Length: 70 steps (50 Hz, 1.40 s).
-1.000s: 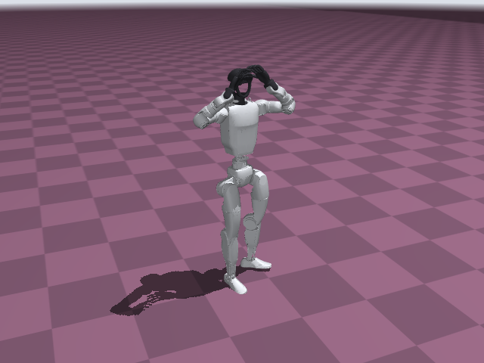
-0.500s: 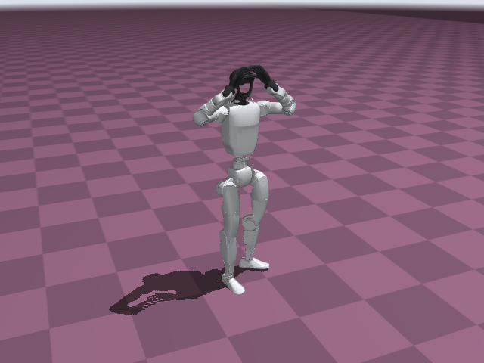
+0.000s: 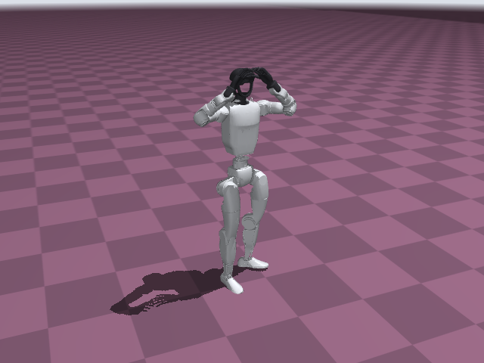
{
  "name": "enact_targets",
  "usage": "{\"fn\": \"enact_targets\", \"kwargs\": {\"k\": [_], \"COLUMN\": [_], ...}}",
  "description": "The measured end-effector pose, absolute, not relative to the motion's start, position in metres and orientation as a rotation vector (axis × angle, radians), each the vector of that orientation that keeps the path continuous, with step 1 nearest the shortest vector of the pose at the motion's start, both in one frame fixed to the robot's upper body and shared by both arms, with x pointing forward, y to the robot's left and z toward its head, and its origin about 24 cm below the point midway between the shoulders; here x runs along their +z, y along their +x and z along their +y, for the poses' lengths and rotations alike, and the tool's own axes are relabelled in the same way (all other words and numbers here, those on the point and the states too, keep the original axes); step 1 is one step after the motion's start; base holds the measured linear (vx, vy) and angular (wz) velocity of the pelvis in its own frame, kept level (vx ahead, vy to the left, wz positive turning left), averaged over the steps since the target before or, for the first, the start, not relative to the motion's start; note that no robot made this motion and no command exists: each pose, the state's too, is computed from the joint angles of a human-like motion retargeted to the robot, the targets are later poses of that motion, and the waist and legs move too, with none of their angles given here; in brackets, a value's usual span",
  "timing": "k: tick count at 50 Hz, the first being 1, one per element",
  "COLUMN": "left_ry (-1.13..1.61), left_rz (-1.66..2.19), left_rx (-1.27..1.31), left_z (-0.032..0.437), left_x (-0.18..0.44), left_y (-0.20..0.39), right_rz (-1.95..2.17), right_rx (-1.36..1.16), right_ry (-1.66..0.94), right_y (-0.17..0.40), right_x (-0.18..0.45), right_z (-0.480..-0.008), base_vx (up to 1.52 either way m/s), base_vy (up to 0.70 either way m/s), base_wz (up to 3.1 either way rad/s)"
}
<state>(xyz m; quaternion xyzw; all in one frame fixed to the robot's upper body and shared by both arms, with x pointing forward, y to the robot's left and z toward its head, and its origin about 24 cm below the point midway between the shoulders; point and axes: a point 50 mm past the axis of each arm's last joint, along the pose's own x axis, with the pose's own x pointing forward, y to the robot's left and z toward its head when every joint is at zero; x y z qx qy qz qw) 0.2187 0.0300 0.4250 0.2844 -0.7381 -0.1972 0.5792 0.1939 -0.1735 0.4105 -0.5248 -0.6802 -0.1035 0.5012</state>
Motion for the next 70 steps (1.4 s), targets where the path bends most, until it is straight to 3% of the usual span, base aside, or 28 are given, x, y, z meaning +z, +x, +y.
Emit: {"fn": "enact_targets", "kwargs": {"k": [6, 10, 12, 21, 22, 23, 24, 25, 70], "left_ry": [0.606, 0.307, 0.621, 0.611, 0.486, 0.116, 0.238, 0.602, 0.610], "left_rz": [-1.850, -1.741, -1.831, -1.841, -1.798, -1.668, -1.714, -1.832, -1.838], "left_rx": [-0.389, -0.648, -0.418, -0.392, -0.497, -0.777, -0.693, -0.409, -0.380], "left_z": [0.030, 0.030, 0.033, 0.033, 0.032, 0.033, 0.034, 0.037, 0.037], "left_x": [0.427, 0.425, 0.429, 0.429, 0.428, 0.427, 0.429, 0.434, 0.430], "left_y": [0.209, 0.202, 0.210, 0.210, 0.206, 0.198, 0.200, 0.209, 0.210], "right_rz": [-1.676, -1.663, -1.672, -1.673, -1.669, -1.659, -1.662, -1.674, -1.664], "right_rx": [-0.257, -0.228, -0.256, -0.265, -0.255, -0.222, -0.231, -0.261, -0.279], "right_ry": [-1.264, -1.241, -1.273, -1.270, -1.259, -1.226, -1.238, -1.272, -1.273], "right_y": [0.192, 0.193, 0.191, 0.191, 0.192, 0.193, 0.192, 0.191, 0.191], "right_x": [0.411, 0.410, 0.412, 0.413, 0.412, 0.410, 0.411, 0.413, 0.414], "right_z": [-0.173, -0.172, -0.174, -0.175, -0.174, -0.173, -0.173, -0.174, -0.178], "base_vx": [0.00, 0.00, 0.00, 0.00, 0.00, 0.00, 0.00, 0.00, 0.00], "base_vy": [0.00, 0.00, 0.00, 0.00, 0.00, 0.00, 0.00, 0.00, 0.00], "base_wz": [0.00, 0.00, 0.00, 0.00, 0.00, 0.00, 0.00, 0.00, 0.00]}}
